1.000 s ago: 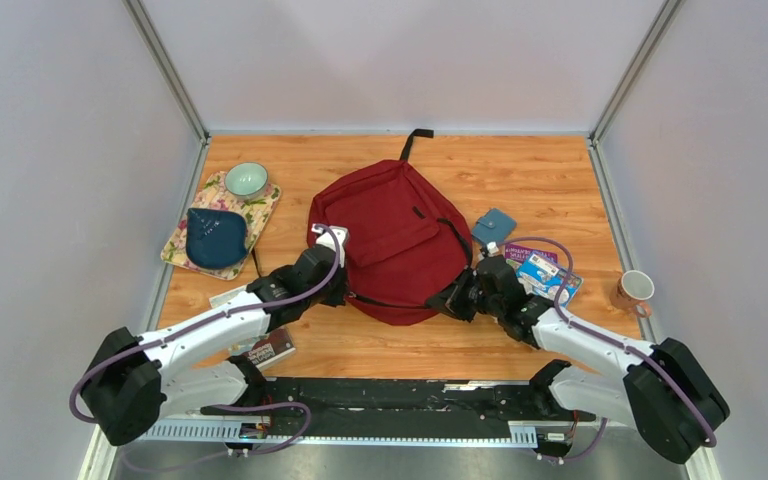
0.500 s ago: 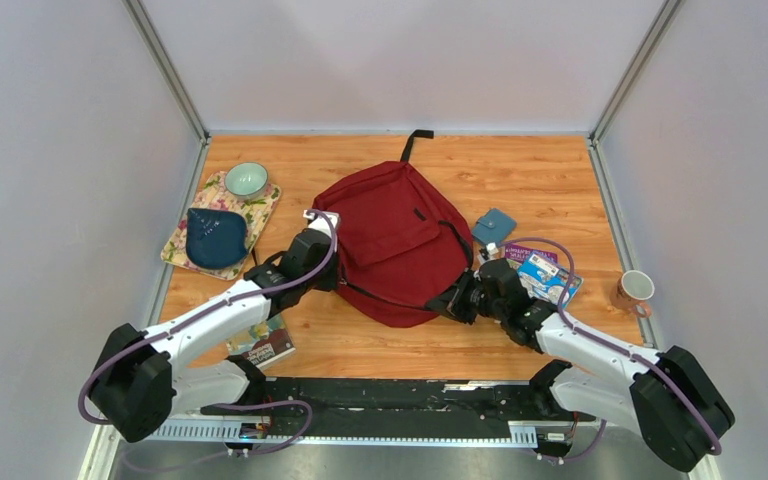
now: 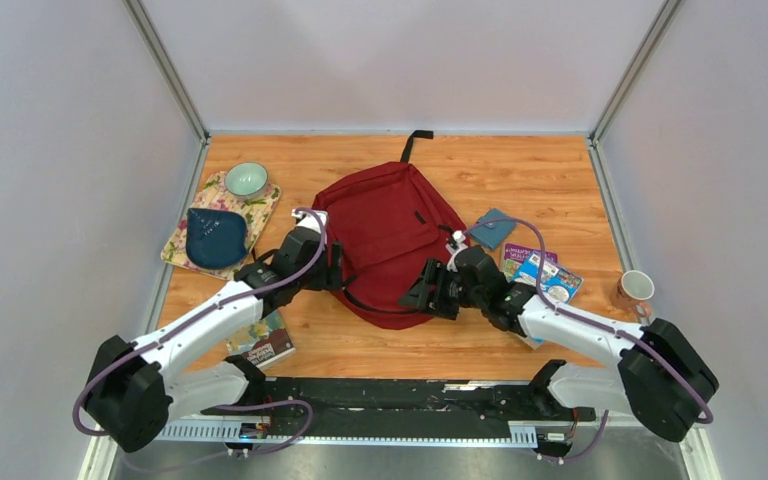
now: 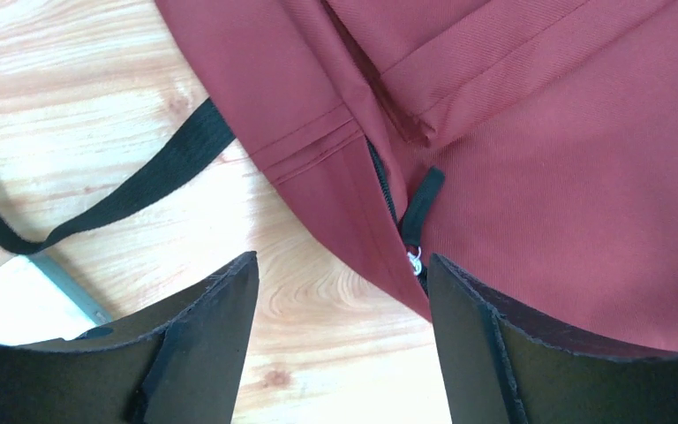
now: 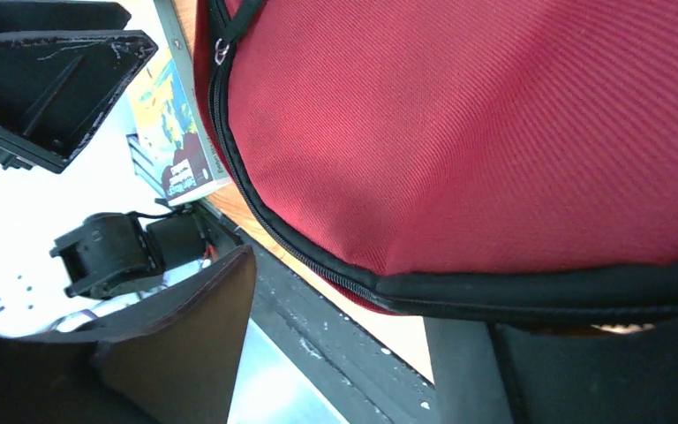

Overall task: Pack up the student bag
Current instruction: Unzip the student bag at the center of the board, then pick up the book from the center of the board.

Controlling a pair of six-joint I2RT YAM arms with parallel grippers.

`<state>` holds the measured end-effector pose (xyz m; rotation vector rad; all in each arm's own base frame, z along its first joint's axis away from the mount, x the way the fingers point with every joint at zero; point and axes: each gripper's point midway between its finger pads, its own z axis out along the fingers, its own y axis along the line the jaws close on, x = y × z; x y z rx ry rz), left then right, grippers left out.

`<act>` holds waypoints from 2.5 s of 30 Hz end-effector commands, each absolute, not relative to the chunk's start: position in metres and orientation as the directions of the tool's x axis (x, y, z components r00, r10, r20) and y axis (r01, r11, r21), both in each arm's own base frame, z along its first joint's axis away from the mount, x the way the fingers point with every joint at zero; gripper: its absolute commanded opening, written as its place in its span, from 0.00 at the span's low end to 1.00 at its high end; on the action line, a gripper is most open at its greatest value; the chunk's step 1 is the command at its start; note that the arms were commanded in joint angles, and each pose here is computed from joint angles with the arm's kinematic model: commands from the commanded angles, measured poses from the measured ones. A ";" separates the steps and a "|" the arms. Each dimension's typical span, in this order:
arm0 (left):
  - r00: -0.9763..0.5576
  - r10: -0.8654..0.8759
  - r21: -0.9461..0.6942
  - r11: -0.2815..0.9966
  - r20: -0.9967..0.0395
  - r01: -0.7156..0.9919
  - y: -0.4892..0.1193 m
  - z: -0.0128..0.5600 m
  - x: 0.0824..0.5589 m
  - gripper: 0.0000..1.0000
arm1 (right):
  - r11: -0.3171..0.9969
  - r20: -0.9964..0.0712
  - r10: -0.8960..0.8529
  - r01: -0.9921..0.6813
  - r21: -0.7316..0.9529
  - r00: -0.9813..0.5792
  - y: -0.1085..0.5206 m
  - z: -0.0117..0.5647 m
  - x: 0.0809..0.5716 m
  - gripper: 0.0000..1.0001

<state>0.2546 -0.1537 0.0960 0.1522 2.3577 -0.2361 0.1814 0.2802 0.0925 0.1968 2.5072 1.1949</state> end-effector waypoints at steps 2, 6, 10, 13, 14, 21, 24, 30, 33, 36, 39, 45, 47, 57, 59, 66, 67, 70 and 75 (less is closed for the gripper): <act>-0.674 -0.017 -0.144 0.981 -0.739 0.133 -0.139 0.119 0.249 0.79 | 0.759 -0.456 0.252 -0.118 0.640 -0.853 0.250 0.115 0.198 0.76; -0.647 -0.064 -0.203 0.969 -0.760 0.143 -0.143 0.134 0.246 0.79 | 0.852 -0.556 0.308 -0.036 0.522 -0.772 0.205 0.118 0.213 0.86; -0.637 -0.154 -0.382 0.893 -0.755 0.236 -0.181 0.161 0.247 0.80 | 0.889 -0.573 0.410 0.171 0.425 -0.709 0.145 0.116 0.222 0.91; -0.654 -0.199 -0.516 0.787 -0.730 0.337 -0.218 0.184 0.247 0.80 | 0.855 -0.568 0.515 0.334 0.398 -0.642 0.100 0.115 0.226 0.93; -0.679 -0.190 -0.539 0.767 -0.709 0.348 -0.228 0.181 0.249 0.80 | 0.840 -0.552 0.539 0.356 0.410 -0.636 0.095 0.114 0.225 0.93; -0.665 0.010 -0.492 0.664 -0.747 0.563 -0.323 0.203 0.247 0.80 | 0.708 -0.532 0.700 0.563 0.427 -0.477 0.029 0.120 0.212 0.93; -0.655 0.079 -0.490 0.598 -0.752 0.634 -0.367 0.208 0.248 0.81 | 0.637 -0.583 0.728 0.672 0.379 -0.361 -0.005 0.128 0.199 0.97; -0.712 0.204 -0.570 0.473 -0.671 0.672 -0.447 0.186 0.244 0.81 | 0.542 -0.614 0.754 0.750 0.378 -0.235 -0.035 0.131 0.184 0.98; -0.723 0.252 -0.602 0.417 -0.643 0.681 -0.478 0.172 0.235 0.81 | 0.514 -0.599 0.770 0.769 0.380 -0.219 -0.038 0.128 0.181 0.98; -0.716 0.284 -0.620 0.362 -0.638 0.696 -0.505 0.167 0.226 0.82 | 0.514 -0.560 0.790 0.765 0.388 -0.247 -0.031 0.123 0.182 0.98; -0.737 0.318 -0.662 0.326 -0.596 0.675 -0.522 0.150 0.217 0.82 | 0.510 -0.527 0.807 0.766 0.392 -0.267 -0.027 0.115 0.183 0.98; -0.761 0.356 -0.696 0.318 -0.542 0.644 -0.534 0.119 0.209 0.82 | 0.508 -0.487 0.824 0.758 0.408 -0.290 -0.023 0.107 0.184 0.98; -0.772 0.365 -0.704 0.329 -0.520 0.630 -0.535 0.107 0.208 0.82 | 0.508 -0.482 0.825 0.759 0.407 -0.294 -0.022 0.105 0.185 0.98; -0.820 0.391 -0.776 0.317 -0.418 0.546 -0.543 0.074 0.195 0.83 | 0.504 -0.422 0.844 0.758 0.413 -0.331 -0.012 0.084 0.186 0.98; -0.822 0.384 -0.782 0.307 -0.421 0.543 -0.546 0.073 0.196 0.83 | 0.503 -0.420 0.845 0.758 0.414 -0.331 -0.012 0.083 0.187 0.98; -0.838 0.397 -0.840 0.235 -0.375 0.488 -0.555 0.076 0.186 0.66 | 0.507 -0.416 0.845 0.751 0.422 -0.337 -0.010 0.081 0.189 0.98; -0.843 0.396 -0.847 0.236 -0.365 0.477 -0.555 0.077 0.185 0.62 | 0.506 -0.410 0.846 0.753 0.421 -0.340 -0.009 0.079 0.188 0.98; -0.844 0.393 -0.852 0.224 -0.365 0.472 -0.555 0.079 0.184 0.39 | 0.510 -0.406 0.846 0.748 0.425 -0.346 -0.008 0.078 0.188 0.98; -0.841 0.392 -0.841 0.238 -0.374 0.485 -0.550 0.086 0.183 0.08 | 0.525 -0.421 0.836 0.733 0.432 -0.351 -0.008 0.085 0.191 0.98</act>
